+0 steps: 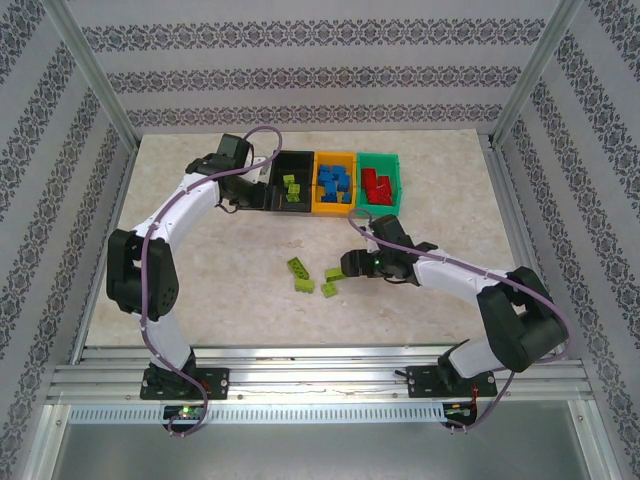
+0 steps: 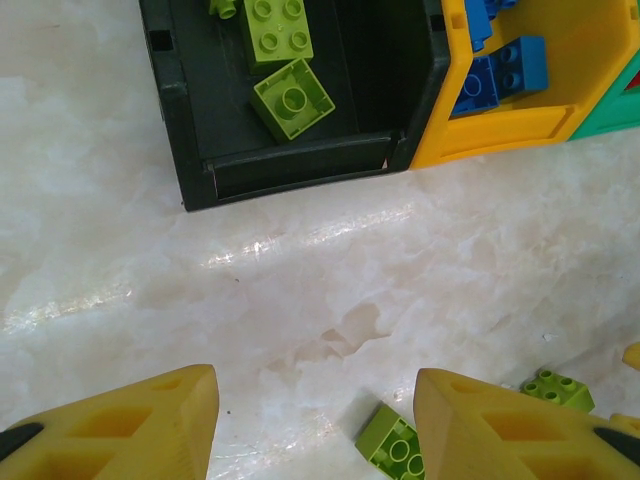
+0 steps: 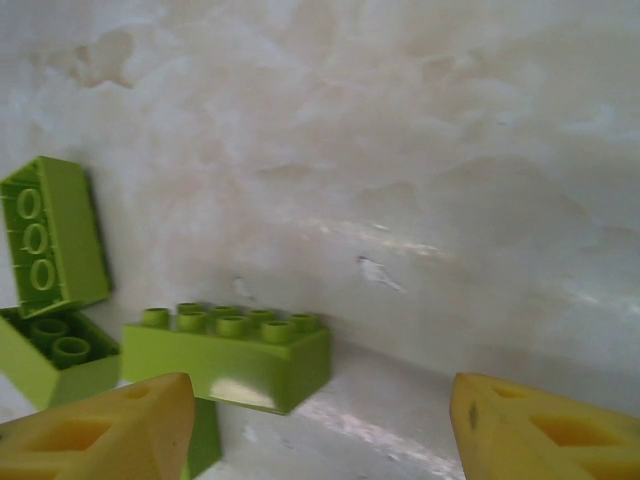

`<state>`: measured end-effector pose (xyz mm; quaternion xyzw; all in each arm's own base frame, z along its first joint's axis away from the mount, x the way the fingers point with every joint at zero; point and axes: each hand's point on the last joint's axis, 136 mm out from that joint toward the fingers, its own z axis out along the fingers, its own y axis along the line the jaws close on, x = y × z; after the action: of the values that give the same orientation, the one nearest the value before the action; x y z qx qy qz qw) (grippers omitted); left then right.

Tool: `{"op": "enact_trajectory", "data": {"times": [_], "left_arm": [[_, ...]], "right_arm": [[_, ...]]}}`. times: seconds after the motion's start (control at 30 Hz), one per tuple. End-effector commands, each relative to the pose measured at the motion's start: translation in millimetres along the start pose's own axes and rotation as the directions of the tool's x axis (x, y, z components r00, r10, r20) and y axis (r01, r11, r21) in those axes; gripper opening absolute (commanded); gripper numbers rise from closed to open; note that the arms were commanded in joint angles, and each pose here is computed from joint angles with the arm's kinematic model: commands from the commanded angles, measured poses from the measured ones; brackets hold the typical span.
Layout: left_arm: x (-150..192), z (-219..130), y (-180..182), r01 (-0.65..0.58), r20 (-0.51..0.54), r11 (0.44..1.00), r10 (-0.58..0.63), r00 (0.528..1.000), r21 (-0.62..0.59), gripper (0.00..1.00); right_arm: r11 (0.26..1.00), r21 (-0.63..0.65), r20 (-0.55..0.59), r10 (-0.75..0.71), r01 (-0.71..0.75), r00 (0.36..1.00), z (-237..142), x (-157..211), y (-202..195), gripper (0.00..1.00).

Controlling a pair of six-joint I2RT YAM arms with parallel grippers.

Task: Sort the legos into containers by color
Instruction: Pick up the lego from the center of the table.

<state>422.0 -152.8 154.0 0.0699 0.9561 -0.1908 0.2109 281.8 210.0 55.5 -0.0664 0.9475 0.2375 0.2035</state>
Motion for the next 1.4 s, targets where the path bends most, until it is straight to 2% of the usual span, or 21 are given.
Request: {"op": "enact_trajectory", "data": {"times": [0.0, 0.27, 0.57, 0.77, 1.03, 1.1, 1.23, 1.37], "left_arm": [[-10, -8, 1, -0.031, 0.038, 0.999, 0.032, 0.999, -0.014, 0.55], [-11, -12, 1, -0.038, 0.046, 0.999, 0.038, 0.998, -0.017, 0.54], [-9, -10, 3, -0.05, 0.037, 0.998, 0.051, 0.998, -0.029, 0.54], [-7, -8, 5, -0.052, 0.023, 0.998, 0.053, 0.998, -0.035, 0.55], [-8, -9, 6, -0.051, 0.028, 0.998, 0.052, 0.998, -0.041, 0.55], [-8, -9, 5, -0.053, 0.029, 0.998, 0.054, 0.998, -0.04, 0.55], [-8, -10, 7, -0.056, 0.028, 0.997, 0.058, 0.998, -0.049, 0.55], [-9, -12, 5, -0.06, 0.033, 0.997, 0.061, 0.998, -0.045, 0.55]], "right_arm": [[1.0, -0.007, -0.033, 0.003, -0.003, 0.999, 6, 1, 14, 0.7], [0.993, 0.06, -0.114, -0.09, 0.097, 0.989, 21, 5, 23, 0.8], [0.964, 0.156, -0.22, -0.179, 0.216, 0.959, 35, 18, 26, 0.8], [0.952, 0.182, -0.269, -0.191, 0.244, 0.944, 42, 27, 25, 0.79], [0.955, 0.166, -0.238, -0.203, 0.245, 0.95, 37, 19, 31, 0.69], [0.953, 0.17, -0.215, -0.214, 0.252, 0.953, 34, 14, 32, 0.64], [0.95, 0.185, -0.154, -0.225, 0.252, 0.962, 21, -4, 31, 0.61], [0.967, 0.135, -0.066, -0.21, 0.217, 0.976, 4, -28, 40, 0.6]]}}
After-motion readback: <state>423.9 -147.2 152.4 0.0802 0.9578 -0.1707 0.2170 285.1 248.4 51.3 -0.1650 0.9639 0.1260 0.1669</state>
